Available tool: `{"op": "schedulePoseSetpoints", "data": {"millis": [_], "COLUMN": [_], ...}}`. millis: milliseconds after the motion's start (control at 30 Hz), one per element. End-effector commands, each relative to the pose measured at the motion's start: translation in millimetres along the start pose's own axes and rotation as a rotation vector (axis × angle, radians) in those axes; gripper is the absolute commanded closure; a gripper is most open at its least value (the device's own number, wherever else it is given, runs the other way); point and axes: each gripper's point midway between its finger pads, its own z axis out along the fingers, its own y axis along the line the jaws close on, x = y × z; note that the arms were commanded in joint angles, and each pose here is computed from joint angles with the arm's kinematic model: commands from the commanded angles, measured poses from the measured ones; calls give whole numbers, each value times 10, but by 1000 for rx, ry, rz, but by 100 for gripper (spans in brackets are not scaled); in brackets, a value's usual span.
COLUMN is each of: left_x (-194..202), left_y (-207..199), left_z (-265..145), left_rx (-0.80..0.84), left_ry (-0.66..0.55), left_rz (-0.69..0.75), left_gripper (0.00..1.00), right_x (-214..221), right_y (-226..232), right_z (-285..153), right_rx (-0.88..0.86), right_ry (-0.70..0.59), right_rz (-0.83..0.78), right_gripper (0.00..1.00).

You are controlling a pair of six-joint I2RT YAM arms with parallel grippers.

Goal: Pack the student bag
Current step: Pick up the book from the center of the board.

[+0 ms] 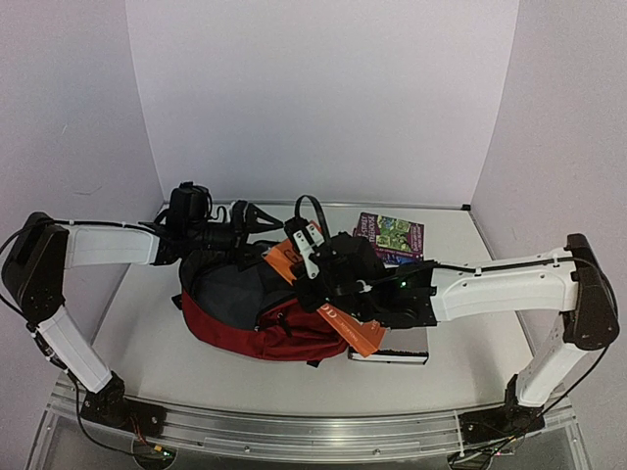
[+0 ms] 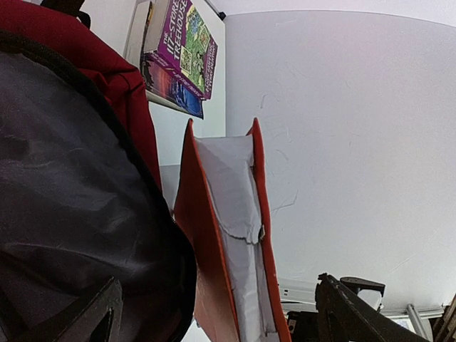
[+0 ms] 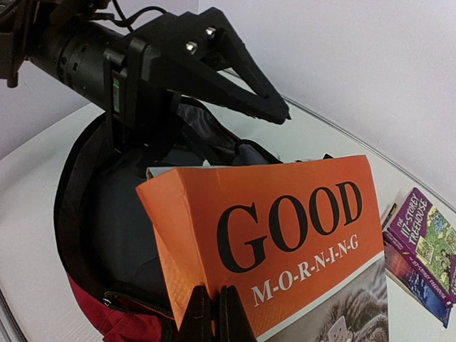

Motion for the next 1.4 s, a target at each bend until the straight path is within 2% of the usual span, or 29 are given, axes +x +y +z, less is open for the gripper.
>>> {"op": "schedulePoseSetpoints", "data": {"millis": [0,133,200,267,333,400,500,567,633,767,1000,1200,1367], "left_x": [21,140,197,215,211,206,199,197,187,171,106,-127,-376], "left_y": [-230,-216,-240,-230,-217,-218,-222,-229,-244,-291,-527,-1016,-1142], "left_z": [98,219,268,284,274,259,240,233,227,210,36,-553,-1274], "left_rx": [72,79,82,74,64,53,40,39,40,45,44,46,-11], "left_ry": [46,125,157,166,156,148,138,134,126,116,57,-106,-295], "left_rz": [42,46,58,63,68,78,84,85,89,102,196,327,363], "left_gripper": [5,5,8,18,36,52,72,81,86,91,93,93,94], "right_x": [-293,-286,-284,-281,-265,-247,-223,-204,-193,-249,-481,-653,-564], "right_y": [173,213,233,233,221,195,156,119,51,-124,-562,-1017,-1289], "right_z": [3,17,22,26,31,22,-1,-17,-39,-130,-421,-581,-481], "right_rx": [-44,-54,-60,-59,-51,-41,-28,-14,16,89,230,288,284], "right_ry": [-79,-78,-76,-76,-73,-71,-70,-68,-70,-93,-167,-200,-158], "right_rz": [13,-4,-10,-11,-12,-12,-9,-4,11,64,216,380,484], "right_gripper": [100,100,100,100,97,86,65,51,41,29,4,2,2]}}
